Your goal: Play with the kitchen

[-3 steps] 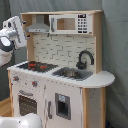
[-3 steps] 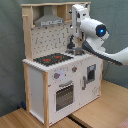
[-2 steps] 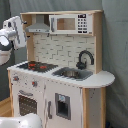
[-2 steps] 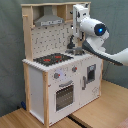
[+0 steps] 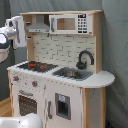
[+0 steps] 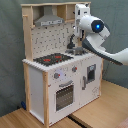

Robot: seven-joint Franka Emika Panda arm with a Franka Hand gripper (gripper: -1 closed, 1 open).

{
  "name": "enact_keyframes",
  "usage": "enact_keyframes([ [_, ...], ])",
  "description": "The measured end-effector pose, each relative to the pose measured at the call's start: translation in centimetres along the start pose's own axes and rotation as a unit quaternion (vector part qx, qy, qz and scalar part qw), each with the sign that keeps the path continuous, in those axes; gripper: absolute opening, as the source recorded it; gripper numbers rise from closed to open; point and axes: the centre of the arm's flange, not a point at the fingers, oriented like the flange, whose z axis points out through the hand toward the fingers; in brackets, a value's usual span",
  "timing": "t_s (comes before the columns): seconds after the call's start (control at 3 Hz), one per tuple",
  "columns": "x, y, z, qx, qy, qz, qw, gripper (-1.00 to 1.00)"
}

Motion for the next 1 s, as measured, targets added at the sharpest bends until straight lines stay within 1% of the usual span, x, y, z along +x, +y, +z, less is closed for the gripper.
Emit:
enact_keyframes([
  [0.33,0.3,0.0,1.1,-0.013,-0.034,0.019,0.9991,1.0],
  [0.67,0.9,-0.4,2.5,-0.028,-0.054,0.029,0.9977,1.0],
  [1.0,1.7,-0.8,4.1,-0.046,-0.068,0.036,0.996,1.0],
])
